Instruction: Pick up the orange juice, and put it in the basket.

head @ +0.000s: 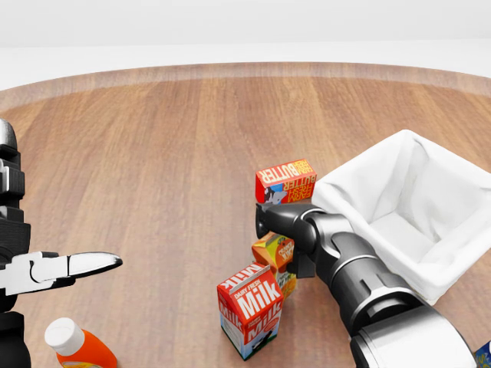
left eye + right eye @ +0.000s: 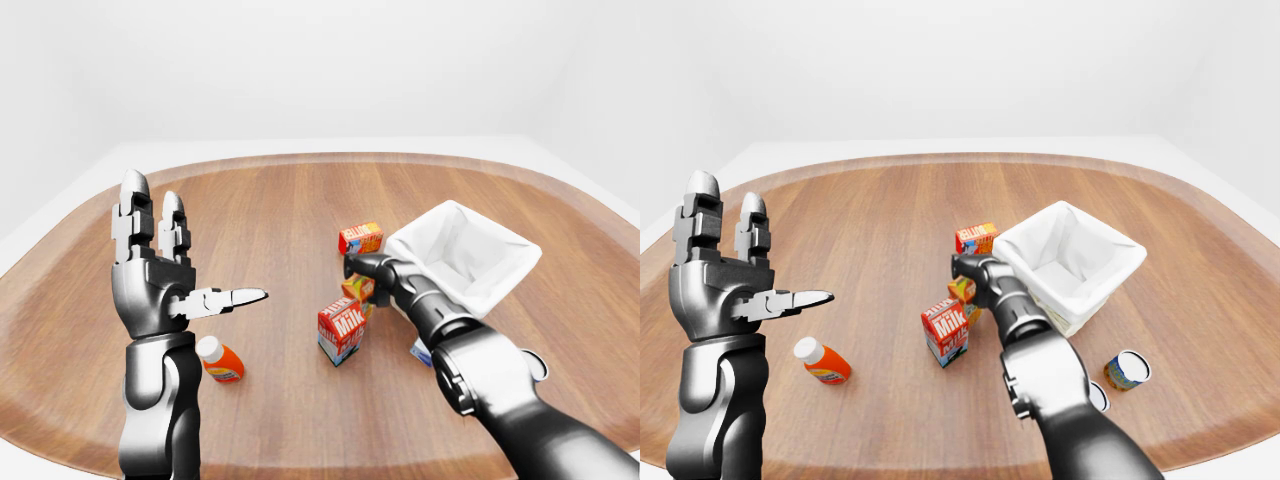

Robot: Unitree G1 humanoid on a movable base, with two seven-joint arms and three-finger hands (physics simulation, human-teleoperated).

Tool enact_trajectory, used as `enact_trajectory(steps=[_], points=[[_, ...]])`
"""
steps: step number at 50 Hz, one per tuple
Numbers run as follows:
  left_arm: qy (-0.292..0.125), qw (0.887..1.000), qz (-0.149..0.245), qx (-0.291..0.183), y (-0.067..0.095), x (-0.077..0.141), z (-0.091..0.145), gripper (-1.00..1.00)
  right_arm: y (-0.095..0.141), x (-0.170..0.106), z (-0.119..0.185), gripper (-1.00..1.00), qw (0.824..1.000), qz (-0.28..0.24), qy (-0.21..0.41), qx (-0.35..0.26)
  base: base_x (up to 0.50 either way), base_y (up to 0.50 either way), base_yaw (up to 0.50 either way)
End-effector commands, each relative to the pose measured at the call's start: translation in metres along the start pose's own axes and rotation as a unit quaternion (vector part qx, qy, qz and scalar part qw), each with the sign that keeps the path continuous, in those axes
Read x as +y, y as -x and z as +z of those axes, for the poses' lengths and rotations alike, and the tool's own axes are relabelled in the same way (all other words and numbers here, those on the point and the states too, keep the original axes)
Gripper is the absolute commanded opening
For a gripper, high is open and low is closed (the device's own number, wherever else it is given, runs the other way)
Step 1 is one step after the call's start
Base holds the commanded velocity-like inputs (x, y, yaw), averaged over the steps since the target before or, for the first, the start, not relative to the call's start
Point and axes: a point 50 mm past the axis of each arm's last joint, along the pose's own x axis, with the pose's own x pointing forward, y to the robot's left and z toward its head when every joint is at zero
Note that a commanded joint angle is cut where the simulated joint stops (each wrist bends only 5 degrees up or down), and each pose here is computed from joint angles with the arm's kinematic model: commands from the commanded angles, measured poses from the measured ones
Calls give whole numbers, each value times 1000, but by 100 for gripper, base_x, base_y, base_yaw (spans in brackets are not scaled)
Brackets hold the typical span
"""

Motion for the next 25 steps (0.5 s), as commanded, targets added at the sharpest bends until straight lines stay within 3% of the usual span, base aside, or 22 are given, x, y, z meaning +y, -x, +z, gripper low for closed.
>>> enact_trajectory(steps=[1, 25], points=[[0, 1000, 0, 0, 0, 0, 0, 100, 3, -15, 0, -100, 999, -31, 9, 2, 0, 0, 0], [0, 1000, 0, 0, 0, 0, 0, 100, 7, -31, 2, -100, 999, -40, 16, 1, 0, 0, 0]])
